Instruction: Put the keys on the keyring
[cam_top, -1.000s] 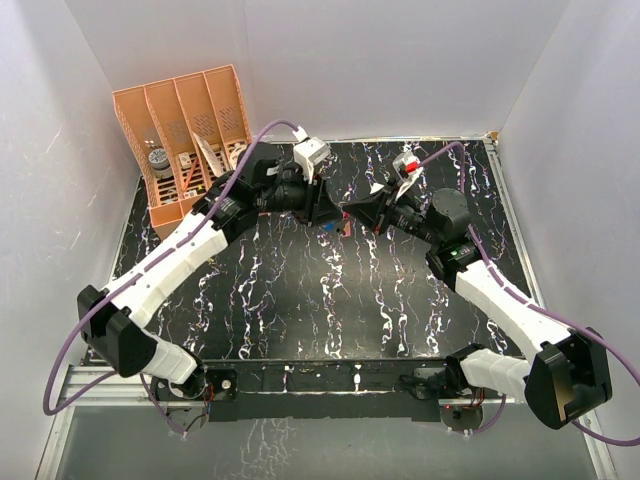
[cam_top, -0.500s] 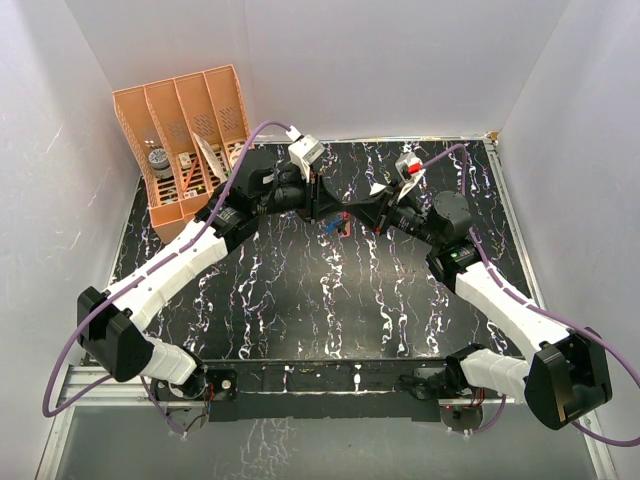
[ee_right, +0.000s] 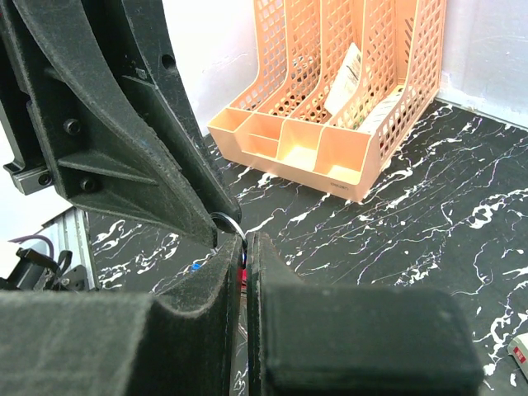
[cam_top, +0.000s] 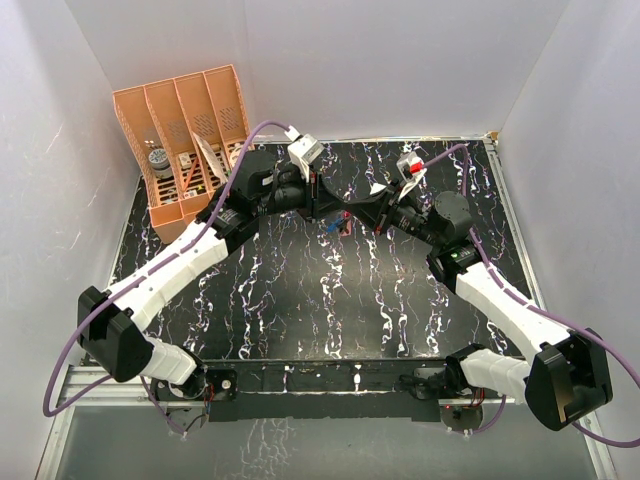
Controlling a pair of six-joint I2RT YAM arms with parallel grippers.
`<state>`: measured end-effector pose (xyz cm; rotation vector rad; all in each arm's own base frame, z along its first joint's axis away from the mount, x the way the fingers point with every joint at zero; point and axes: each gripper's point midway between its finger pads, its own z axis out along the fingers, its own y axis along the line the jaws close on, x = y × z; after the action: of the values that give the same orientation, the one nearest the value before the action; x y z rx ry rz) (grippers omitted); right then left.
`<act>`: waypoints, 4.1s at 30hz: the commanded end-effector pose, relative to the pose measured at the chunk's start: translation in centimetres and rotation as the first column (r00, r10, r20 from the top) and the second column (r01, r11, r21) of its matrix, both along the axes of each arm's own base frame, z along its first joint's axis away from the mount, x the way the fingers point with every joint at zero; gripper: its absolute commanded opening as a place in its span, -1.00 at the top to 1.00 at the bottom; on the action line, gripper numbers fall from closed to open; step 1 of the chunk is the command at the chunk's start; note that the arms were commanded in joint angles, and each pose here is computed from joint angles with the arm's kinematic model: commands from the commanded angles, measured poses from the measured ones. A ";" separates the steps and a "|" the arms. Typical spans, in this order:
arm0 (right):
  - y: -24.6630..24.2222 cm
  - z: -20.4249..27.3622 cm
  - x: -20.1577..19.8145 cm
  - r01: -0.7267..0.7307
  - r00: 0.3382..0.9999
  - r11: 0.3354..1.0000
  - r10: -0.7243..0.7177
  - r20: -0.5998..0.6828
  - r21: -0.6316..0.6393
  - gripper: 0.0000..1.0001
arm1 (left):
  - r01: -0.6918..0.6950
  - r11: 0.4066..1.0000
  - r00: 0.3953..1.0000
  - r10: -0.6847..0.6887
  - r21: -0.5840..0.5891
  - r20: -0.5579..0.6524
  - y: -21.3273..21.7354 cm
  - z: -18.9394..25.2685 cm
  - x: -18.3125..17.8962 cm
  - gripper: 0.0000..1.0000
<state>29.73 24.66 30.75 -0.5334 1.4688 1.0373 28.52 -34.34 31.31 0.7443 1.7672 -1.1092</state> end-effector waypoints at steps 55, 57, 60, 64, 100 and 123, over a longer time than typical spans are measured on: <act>0.4 1.7 0.3 0.035 0.999 0.999 -0.035 0.027 0.016 -0.97 | 0.092 0.974 0.990 -0.066 0.208 -0.128 -0.4 1.3 -0.1 1.00; 0.8 1.5 0.5 0.031 0.999 0.999 -0.031 0.019 0.014 -0.96 | 0.095 0.974 0.989 -0.069 0.206 -0.129 -0.4 1.3 -0.1 1.00; 1.3 0.7 1.1 0.043 0.999 0.999 -0.043 -0.007 0.003 -0.96 | 0.099 0.975 0.989 -0.074 0.201 -0.130 -0.5 1.5 -0.2 1.00; 1.1 -1.0 2.2 0.091 0.994 0.995 -0.093 -0.050 -0.032 -0.96 | 0.099 0.975 0.989 -0.074 0.201 -0.126 -0.3 1.9 -0.4 1.00; -4.3 -1.0 4.5 0.331 0.943 0.938 -0.332 0.009 -0.106 -0.96 | 0.157 0.960 0.970 -0.106 0.233 -0.217 1.4 0.2 -3.6 1.00; -8.0 2.0 4.2 0.506 0.863 0.859 -0.505 0.038 -0.073 -0.96 | 0.171 0.906 0.960 -0.064 0.387 -0.274 2.2 -0.6 -2.3 1.00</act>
<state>33.20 19.05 28.67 -0.2953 1.6170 0.6567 27.08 -33.21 30.30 0.9652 2.1830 -1.0013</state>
